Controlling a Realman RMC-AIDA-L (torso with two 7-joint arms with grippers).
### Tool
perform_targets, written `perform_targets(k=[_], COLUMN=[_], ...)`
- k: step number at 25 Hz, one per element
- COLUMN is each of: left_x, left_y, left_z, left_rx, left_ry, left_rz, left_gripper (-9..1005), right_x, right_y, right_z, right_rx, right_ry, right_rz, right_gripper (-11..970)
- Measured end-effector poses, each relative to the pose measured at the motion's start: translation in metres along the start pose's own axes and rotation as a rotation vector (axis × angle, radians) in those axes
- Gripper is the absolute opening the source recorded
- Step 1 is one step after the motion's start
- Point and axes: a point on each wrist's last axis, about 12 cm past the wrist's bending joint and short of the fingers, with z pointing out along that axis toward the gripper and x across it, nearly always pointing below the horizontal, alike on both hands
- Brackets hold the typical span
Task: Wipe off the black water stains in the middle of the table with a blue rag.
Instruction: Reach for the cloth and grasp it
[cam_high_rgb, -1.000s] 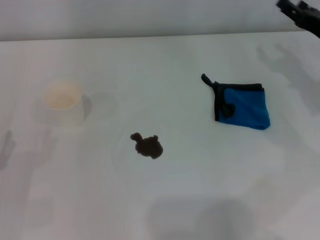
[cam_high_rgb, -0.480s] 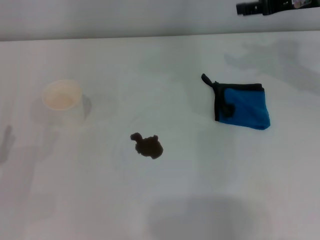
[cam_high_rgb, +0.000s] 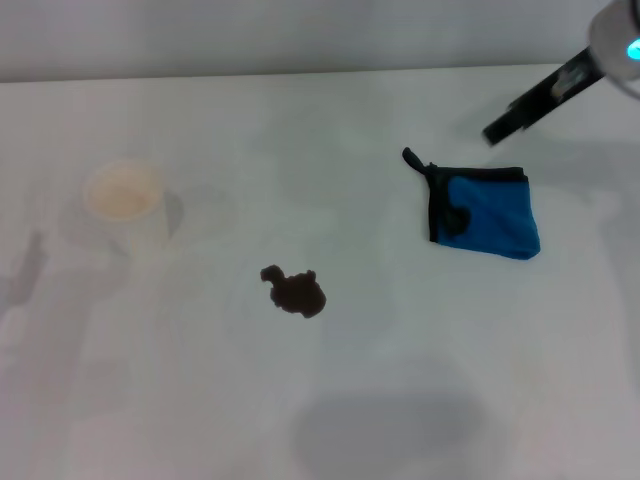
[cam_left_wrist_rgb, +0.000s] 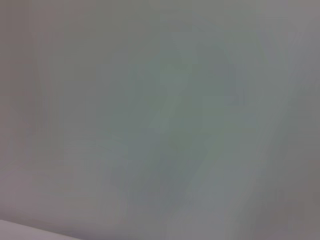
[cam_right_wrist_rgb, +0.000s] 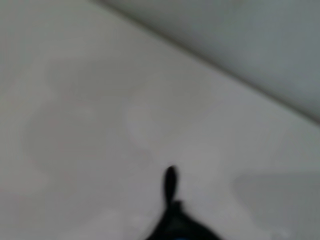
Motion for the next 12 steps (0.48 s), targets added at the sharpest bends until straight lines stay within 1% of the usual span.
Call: perform_targets(k=[2,6,8,12], left_x=[0.0,0.0,0.001,0.001], left_y=[0.0,0.0,-0.001,-0.002], left_z=[0.0,0.003,0.006,0.011], left_rx=[-0.001,0.0,-0.002,-0.002], left_ry=[0.002,0.008,0.019,0.033], left_rz=[0.0,0.001,0.001,0.003], left_gripper=[877,877,877,877], right_x=[0.0,0.005,0.007,0.009], right_y=[0.008,0.015,0.015,0.013], right_z=[0.011,0.029,0.034,0.038], right_rx=[-0.027,-0.054,-0.056,-0.048], right_ry=[0.03,0.084,0.102,0.106], right_rz=[-0.006,0.01,0.032,0.053], right_gripper=[747,744,743,740])
